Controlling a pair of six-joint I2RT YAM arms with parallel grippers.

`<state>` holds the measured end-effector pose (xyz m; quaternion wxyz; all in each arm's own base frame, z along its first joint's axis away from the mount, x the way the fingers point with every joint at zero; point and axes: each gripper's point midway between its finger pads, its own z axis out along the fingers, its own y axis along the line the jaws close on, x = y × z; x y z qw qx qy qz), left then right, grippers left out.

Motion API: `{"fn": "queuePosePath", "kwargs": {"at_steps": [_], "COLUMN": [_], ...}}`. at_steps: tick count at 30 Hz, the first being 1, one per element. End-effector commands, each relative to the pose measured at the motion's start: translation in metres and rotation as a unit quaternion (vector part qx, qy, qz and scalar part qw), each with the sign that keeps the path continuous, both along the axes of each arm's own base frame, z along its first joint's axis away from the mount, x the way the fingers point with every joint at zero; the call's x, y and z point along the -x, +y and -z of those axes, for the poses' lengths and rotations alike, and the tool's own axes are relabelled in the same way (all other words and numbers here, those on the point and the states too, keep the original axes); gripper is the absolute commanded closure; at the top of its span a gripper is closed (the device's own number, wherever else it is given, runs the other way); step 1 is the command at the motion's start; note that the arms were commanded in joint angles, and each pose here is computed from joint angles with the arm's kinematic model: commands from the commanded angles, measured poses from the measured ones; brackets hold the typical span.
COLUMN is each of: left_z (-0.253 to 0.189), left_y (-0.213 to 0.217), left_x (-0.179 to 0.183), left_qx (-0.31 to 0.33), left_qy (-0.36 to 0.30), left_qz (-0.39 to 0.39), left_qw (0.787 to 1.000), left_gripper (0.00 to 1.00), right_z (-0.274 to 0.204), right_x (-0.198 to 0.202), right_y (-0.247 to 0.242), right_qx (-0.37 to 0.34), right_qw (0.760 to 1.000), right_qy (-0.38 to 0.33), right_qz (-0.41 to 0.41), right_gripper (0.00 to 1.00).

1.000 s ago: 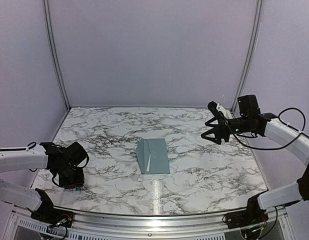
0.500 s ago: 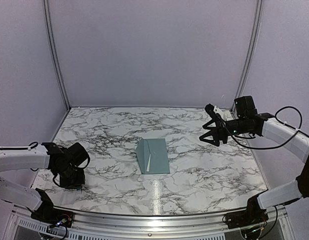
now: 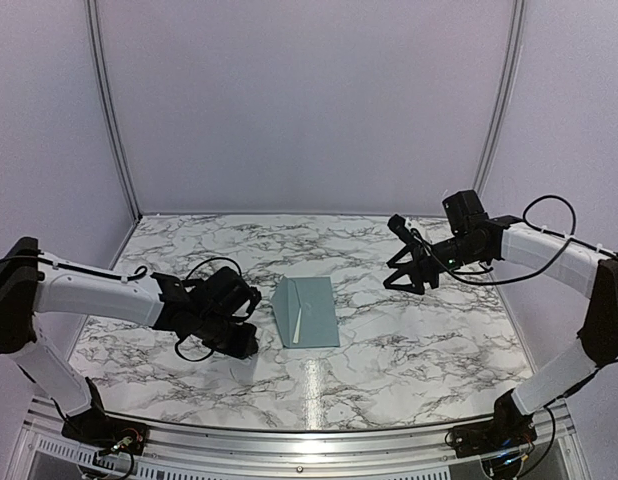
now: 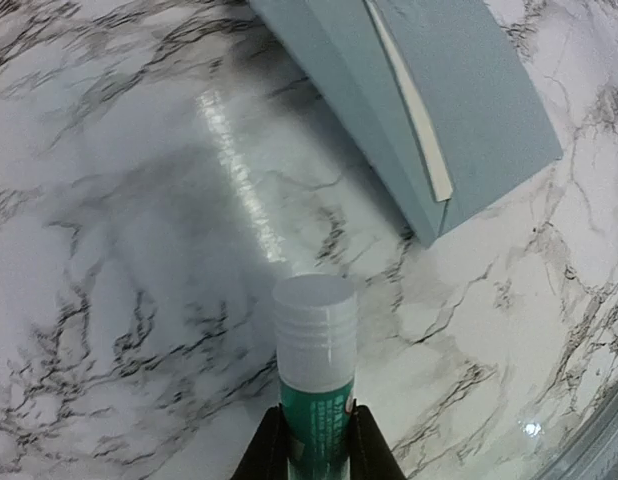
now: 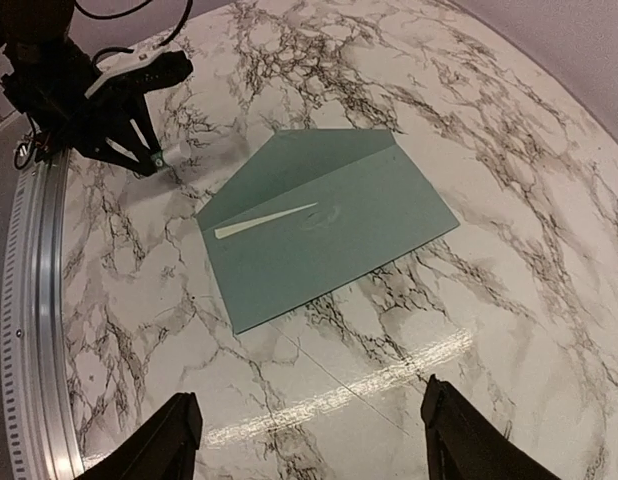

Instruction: Place the letter into the envelope and seal it

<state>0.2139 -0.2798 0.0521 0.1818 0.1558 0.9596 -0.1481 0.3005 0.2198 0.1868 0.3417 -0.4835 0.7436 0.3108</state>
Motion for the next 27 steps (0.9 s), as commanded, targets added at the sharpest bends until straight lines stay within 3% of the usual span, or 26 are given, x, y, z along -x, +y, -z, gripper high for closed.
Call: {"fn": "queuePosePath", "kwargs": {"at_steps": [1,4,7,12,16,27], "left_z": [-0.015,-0.029,-0.050,-0.070,-0.073,-0.082], "left_y": [-0.072,-0.106,-0.137,-0.166,-0.180,-0.187], "left_x": [0.003,0.014,0.024,0.042,0.051,0.050], "left_qx": [0.064,0.093,0.161,0.250,0.265,0.272], "left_qy": [-0.042,-0.063,-0.086,-0.072,-0.059,-0.069], "left_qz": [0.137,0.198,0.242,0.290,0.317,0.324], "left_qw": [0.988,0.974,0.953,0.921,0.909,0.903], "left_gripper": [1.00,1.00,1.00,1.00,0.99,0.98], "right_z": [-0.006,-0.008,-0.003,0.001,0.002,0.017], "right_x": [0.013,0.023,0.035,0.058,0.067,0.099], "right_y": [0.022,0.036,0.049,0.069,0.083,0.106], "right_qx": [-0.023,-0.051,-0.063,-0.090,-0.104,-0.070], "right_qw": [0.998,0.992,0.984,0.958,0.941,0.927], "right_qy": [0.039,0.082,0.130,0.216,0.262,0.283], "right_qz": [-0.046,-0.076,-0.109,-0.164,-0.187,-0.234], "right_gripper": [0.29,0.31,0.34,0.38,0.40,0.40]}}
